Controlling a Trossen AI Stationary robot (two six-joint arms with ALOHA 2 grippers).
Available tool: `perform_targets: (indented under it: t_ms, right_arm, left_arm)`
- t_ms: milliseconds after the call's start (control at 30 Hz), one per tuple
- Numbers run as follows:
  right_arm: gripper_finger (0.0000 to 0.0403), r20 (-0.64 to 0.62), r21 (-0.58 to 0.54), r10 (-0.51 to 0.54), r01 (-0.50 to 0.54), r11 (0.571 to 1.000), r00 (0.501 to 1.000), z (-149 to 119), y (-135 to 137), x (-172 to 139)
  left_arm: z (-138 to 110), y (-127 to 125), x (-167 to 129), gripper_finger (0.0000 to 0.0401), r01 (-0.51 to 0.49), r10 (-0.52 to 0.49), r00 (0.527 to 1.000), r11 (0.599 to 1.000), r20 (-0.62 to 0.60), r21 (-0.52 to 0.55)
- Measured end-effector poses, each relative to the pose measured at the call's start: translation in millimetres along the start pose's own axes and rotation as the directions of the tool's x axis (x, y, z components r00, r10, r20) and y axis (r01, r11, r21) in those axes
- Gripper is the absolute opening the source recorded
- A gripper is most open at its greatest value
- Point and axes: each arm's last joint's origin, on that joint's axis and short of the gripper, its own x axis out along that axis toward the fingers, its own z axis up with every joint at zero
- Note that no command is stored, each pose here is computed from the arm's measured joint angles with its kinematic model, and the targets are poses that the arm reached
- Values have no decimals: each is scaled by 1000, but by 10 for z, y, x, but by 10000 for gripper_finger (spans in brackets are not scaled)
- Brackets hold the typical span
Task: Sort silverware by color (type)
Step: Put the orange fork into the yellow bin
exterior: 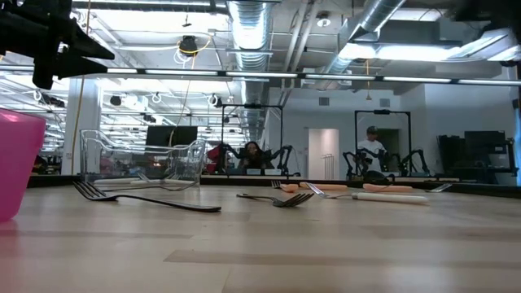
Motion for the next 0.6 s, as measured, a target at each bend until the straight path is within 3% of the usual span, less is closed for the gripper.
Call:
perform_targets:
  t_ms: [200, 300, 467, 600]
  right_arm:
    - [159, 59, -145, -54, 62, 987, 997, 447, -431, -88]
    - [159, 104, -151, -106, 121, 981, 989, 676, -718, -85]
    - [159, 168, 64, -146, 137, 989, 975, 1048, -1298, -28]
    - [159, 286, 284, -156, 72, 956, 946, 1340, -1779, -4]
  left_arm:
    - [1, 2, 0, 178, -6, 6, 1000, 1000, 4, -1]
    - [1, 1, 0, 178, -6, 6, 1000, 1000, 4, -1]
    - [1, 2, 0, 178, -6, 6, 1000, 1000, 4, -2]
    - [1, 1, 0, 178, -6, 6, 1000, 1000, 4, -3]
